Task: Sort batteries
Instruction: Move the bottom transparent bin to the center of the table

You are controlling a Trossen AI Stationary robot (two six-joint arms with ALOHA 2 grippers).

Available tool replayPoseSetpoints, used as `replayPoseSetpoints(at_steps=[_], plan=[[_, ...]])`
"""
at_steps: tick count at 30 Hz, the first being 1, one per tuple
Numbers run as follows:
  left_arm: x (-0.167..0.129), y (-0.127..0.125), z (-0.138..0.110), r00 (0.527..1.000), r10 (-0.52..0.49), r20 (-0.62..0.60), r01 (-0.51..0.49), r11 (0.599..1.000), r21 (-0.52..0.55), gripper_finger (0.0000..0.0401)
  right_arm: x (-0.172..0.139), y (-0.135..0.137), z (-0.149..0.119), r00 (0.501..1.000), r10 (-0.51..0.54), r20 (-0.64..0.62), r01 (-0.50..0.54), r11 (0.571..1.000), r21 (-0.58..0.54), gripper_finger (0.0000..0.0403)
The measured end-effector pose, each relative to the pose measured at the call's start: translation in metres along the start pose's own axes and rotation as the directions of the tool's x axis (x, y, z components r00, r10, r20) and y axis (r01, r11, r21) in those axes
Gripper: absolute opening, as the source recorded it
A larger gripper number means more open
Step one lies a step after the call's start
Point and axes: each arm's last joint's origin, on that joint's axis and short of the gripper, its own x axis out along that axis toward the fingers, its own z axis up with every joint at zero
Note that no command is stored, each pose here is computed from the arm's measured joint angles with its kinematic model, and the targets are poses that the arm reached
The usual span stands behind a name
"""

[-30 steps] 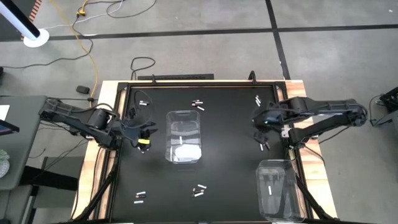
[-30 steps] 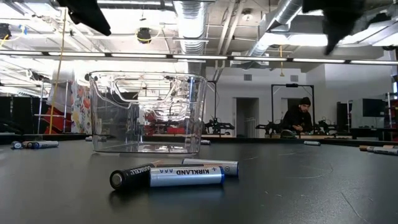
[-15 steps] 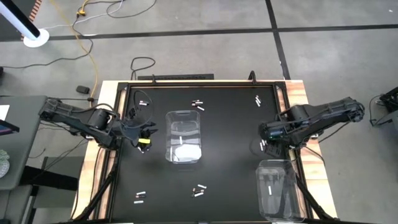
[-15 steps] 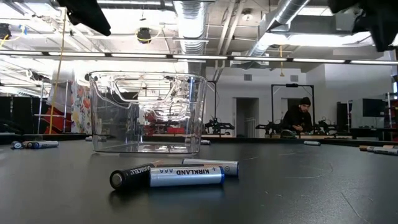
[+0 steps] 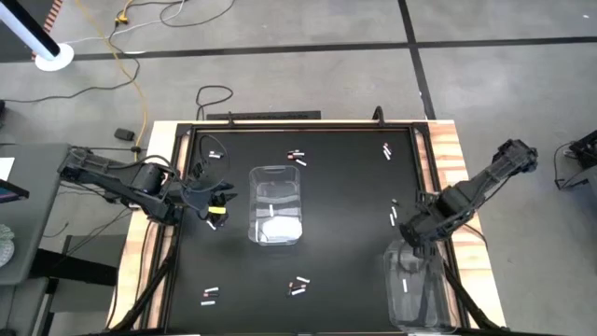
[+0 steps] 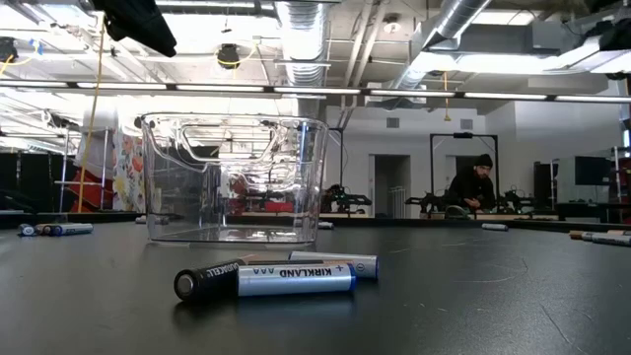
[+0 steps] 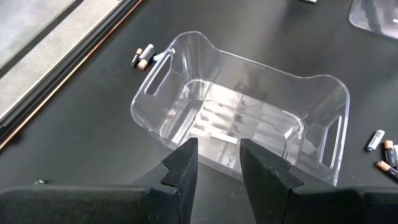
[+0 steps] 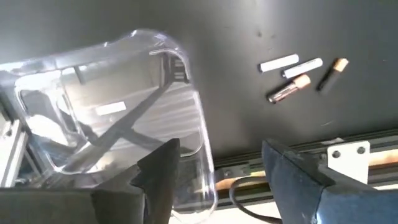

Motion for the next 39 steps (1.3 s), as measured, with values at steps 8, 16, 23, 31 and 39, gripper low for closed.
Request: replayPoseSetpoints(at_steps=[8,16,23,31,39], plan=[[0.000,0.000,0.000,1.000,0.006,0.004,-0.006,1.000,-0.010,0.0116,0.025,0.012,-0.007,0.999,0.031,0.009,-0.031,0.999,-0.035,0.0235],[0.000,0.000,0.000,1.000,0.006,0.004,-0.006,1.000,-0.023,0.0116,0.055,0.012,-0.008,0.999,0.033,0.011,-0.033,0.999,-0.035,0.0232],[0.000,0.000,0.000,1.000,0.006,0.004,-0.006,1.000,-0.031,0.0116,0.083,0.008,-0.013,0.999,0.038,-0.026,-0.038,0.999,-0.033,0.0232],[0.000,0.000,0.000,1.000,0.006,0.004,-0.006,1.000,-0.031,0.0116,0.100,0.005,-0.016,0.997,0.056,-0.043,-0.058,0.998,-0.038,0.0203],[0.000,0.000,0.000,1.000,0.006,0.003,-0.006,1.000,-0.030,0.0116,0.113,0.000,-0.022,0.994,0.055,-0.090,-0.058,0.998,-0.036,0.0087]])
